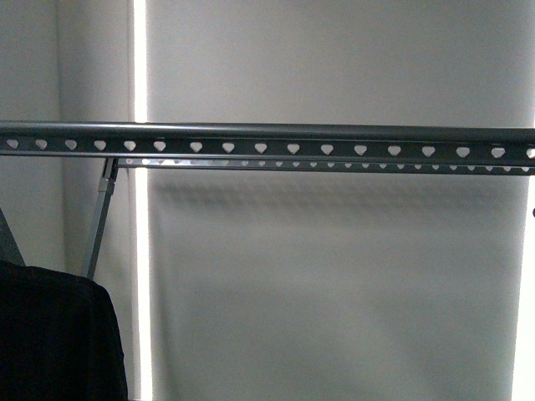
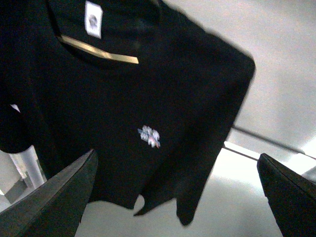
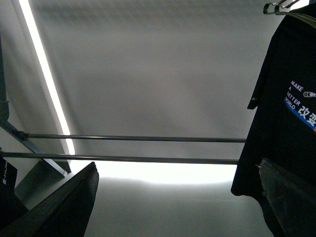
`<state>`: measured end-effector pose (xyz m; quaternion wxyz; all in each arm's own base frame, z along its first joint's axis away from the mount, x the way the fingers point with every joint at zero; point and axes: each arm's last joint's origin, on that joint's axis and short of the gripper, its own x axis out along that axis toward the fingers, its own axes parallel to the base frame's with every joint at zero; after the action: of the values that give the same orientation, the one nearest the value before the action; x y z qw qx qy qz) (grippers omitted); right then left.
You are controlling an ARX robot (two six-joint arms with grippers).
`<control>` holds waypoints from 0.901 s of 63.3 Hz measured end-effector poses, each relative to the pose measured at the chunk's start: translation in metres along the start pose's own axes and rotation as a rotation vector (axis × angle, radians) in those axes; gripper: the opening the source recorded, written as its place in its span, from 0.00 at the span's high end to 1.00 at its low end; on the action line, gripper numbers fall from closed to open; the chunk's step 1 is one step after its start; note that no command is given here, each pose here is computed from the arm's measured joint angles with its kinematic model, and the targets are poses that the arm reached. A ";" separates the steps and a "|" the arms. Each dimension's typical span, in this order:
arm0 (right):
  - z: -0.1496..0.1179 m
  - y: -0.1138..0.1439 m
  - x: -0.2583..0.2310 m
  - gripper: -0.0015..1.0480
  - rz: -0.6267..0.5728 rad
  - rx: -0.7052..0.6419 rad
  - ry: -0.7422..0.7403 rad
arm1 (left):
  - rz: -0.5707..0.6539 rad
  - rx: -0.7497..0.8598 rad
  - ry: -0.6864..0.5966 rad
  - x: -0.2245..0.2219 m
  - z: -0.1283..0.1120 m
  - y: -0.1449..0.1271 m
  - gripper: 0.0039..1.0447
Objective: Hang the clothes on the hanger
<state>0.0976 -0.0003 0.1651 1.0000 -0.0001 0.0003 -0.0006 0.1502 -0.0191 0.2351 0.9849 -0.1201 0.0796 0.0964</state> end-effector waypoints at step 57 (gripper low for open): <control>0.000 0.000 0.000 0.07 0.000 0.000 0.000 | 0.690 -0.310 0.097 0.177 0.091 -0.109 0.06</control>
<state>0.0976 -0.0003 0.1651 1.0000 -0.0001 0.0003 -0.0008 0.3571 -0.0700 0.3147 0.8598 -0.2382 0.1461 0.4274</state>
